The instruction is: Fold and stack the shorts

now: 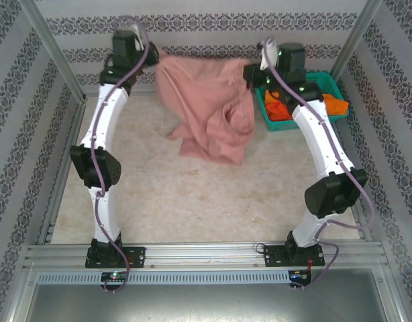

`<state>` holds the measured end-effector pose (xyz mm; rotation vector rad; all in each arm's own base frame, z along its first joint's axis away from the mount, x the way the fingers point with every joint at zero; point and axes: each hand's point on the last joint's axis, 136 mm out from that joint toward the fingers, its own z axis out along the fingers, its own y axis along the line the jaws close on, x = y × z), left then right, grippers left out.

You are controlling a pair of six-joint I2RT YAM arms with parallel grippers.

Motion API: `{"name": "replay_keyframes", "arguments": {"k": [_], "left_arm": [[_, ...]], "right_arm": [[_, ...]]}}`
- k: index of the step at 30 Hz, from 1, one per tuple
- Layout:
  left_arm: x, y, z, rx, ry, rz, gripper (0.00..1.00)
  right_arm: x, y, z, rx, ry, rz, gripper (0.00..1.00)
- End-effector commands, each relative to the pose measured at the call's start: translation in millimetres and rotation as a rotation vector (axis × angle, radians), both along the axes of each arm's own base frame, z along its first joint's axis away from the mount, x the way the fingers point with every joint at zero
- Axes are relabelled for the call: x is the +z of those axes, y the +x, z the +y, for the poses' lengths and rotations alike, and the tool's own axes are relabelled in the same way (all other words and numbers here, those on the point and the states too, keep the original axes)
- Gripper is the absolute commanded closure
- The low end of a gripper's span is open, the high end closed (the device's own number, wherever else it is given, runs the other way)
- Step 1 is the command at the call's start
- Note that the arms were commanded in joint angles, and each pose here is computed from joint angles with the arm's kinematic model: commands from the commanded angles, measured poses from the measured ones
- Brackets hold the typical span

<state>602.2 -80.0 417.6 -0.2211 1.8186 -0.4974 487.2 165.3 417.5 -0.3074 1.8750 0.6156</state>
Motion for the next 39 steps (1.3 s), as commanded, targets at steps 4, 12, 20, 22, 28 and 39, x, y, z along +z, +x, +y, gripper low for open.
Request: {"name": "replay_keyframes", "arguments": {"k": [4,12,20,22,28,39], "left_arm": [[86,-86,45,0.119,0.147,-0.100,1.00],[-4,-199,62,0.200,0.064,-0.153,1.00],[-166,-289,60,0.223,0.053,0.101,0.34],[-147,-302,68,0.248,0.096,0.073,0.16],[-123,-286,59,0.195,0.137,0.095,0.00],[-254,-230,26,0.088,0.033,0.364,0.00]], "right_arm": [[79,-45,9,0.121,0.058,-0.192,1.00],[-67,-115,12,0.243,-0.061,-0.006,0.89],[-209,-244,37,0.437,-0.120,0.342,0.44],[-201,-253,38,0.419,-0.034,0.355,0.30],[-184,-219,42,0.256,0.035,0.427,0.06],[-266,-144,124,0.172,0.108,0.832,0.03]]}}
